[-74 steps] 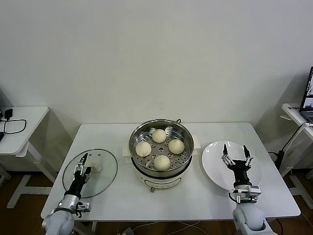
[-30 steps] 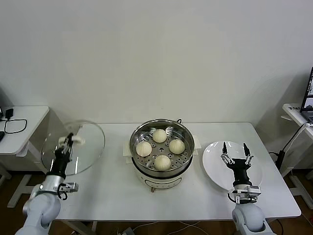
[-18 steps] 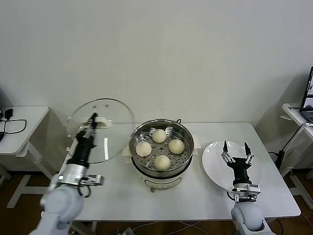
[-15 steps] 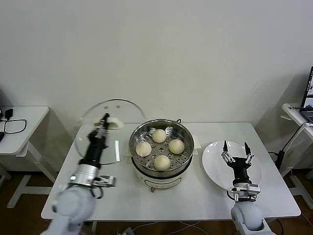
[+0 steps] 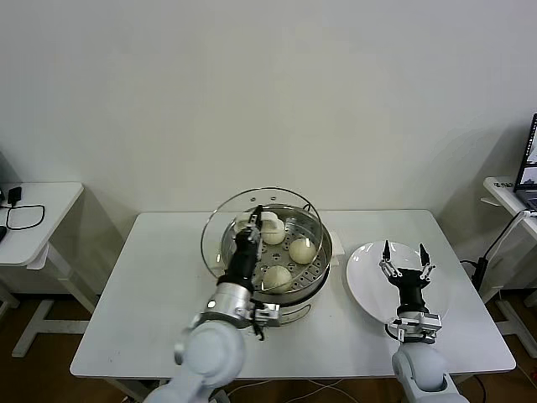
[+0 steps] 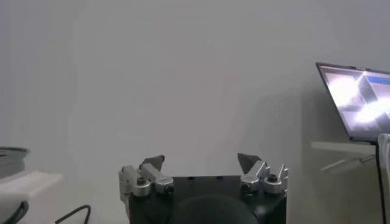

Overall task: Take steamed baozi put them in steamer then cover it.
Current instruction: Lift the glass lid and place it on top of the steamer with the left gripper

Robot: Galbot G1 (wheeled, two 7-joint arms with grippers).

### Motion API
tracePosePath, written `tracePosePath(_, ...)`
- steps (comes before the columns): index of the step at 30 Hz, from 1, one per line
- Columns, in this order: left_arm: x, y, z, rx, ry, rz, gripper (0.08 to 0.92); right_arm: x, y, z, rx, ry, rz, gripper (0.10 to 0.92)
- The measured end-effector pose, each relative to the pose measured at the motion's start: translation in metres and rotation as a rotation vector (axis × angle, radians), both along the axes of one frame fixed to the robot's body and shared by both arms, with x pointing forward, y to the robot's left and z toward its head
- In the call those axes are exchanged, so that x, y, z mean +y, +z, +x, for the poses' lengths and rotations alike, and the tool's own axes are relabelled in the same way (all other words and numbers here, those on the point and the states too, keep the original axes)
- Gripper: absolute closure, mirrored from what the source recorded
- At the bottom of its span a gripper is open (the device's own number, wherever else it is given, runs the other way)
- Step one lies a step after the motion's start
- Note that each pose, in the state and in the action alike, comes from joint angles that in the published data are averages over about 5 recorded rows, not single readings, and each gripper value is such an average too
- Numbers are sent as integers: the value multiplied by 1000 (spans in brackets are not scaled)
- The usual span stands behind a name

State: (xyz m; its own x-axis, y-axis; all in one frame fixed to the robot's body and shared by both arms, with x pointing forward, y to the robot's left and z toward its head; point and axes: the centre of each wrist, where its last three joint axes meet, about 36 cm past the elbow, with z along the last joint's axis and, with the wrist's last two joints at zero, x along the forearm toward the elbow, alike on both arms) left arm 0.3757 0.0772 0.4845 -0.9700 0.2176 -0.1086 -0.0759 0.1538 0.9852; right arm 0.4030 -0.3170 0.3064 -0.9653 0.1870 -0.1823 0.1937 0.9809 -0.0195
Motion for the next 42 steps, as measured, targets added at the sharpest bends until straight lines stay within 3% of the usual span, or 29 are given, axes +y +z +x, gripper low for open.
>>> tracePosePath(17,-53,-32,29,48,44,95,812,2,-7,6,23,-2,-15,200)
tracePosePath(42,-63,-60,43,67,75,151,812,-1,-10,7,30,-3,-28,200)
